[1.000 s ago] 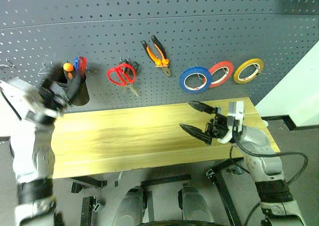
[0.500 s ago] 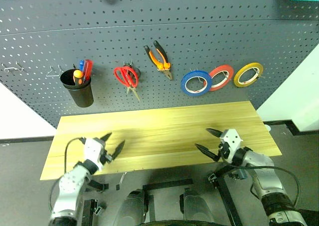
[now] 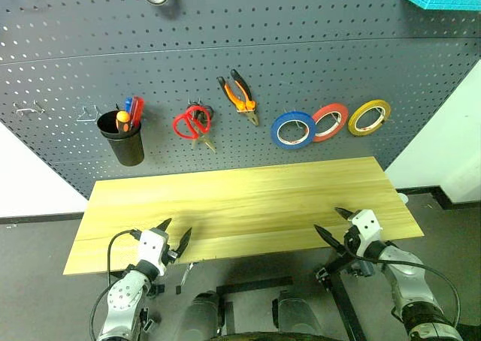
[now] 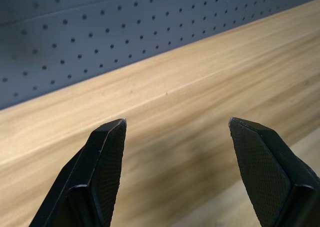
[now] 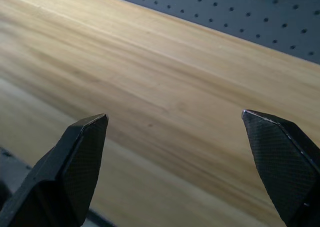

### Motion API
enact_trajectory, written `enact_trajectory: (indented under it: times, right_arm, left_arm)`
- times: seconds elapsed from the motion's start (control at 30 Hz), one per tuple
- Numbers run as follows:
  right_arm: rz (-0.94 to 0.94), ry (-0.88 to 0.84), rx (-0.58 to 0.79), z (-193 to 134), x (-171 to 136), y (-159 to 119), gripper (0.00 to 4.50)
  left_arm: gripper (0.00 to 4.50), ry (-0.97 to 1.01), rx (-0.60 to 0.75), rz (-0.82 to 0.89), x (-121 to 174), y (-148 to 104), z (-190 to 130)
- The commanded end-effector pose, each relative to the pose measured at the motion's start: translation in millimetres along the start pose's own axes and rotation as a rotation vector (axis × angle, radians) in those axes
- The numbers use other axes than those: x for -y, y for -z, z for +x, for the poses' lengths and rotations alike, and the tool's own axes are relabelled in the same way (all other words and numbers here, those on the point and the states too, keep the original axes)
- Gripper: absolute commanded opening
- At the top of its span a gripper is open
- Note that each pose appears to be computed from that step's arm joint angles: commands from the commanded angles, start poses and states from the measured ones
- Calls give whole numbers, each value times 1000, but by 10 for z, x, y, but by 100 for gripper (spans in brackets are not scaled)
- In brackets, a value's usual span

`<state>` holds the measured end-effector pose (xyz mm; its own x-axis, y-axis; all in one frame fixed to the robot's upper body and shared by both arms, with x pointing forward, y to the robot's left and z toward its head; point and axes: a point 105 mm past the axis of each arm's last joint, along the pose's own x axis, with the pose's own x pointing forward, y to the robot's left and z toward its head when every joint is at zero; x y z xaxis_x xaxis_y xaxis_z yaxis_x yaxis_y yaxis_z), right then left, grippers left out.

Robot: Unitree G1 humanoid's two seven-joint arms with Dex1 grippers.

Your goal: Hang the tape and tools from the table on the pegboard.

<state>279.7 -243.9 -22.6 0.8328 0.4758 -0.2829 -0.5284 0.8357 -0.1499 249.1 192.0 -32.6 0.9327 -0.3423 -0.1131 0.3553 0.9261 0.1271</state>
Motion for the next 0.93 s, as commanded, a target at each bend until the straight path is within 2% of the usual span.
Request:
enact_trajectory:
  times: [0.03,0.93]
  right_arm:
    - [-28,15,43,60,35,-109,450]
    - [-29,9,88,254,-18,-220,450]
  left_arm:
    - [342,-5,28,26,-9,-57,17]
    - [342,-33,20,81,-57,-90,141]
